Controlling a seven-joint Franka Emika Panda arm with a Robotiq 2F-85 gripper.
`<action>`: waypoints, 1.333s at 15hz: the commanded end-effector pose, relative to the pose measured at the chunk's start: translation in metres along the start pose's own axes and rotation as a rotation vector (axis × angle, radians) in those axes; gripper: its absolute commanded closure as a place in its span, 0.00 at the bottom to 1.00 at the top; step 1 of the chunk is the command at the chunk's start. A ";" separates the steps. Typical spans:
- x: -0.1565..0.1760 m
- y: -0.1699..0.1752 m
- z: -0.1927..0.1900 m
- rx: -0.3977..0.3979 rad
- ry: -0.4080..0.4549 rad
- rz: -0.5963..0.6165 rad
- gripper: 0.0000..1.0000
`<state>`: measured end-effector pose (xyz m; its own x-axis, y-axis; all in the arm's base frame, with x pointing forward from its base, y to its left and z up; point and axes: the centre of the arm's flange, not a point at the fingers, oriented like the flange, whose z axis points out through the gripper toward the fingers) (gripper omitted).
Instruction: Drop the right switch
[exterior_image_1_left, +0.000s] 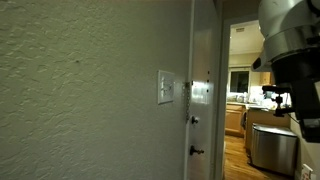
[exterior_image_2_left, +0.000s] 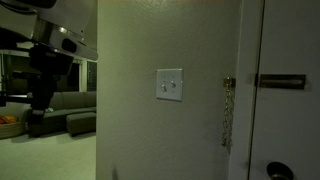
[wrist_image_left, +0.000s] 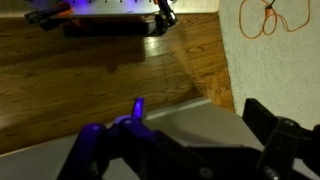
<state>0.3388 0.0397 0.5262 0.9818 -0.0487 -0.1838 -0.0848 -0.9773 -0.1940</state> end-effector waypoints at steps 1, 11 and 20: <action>0.036 0.009 -0.012 -0.054 0.071 -0.051 0.00; 0.104 0.022 -0.044 -0.149 0.325 0.001 0.00; 0.102 0.021 -0.042 -0.142 0.310 -0.024 0.00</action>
<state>0.4441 0.0059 0.5441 0.9901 -0.0646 0.1246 -0.0581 -0.9968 -0.0547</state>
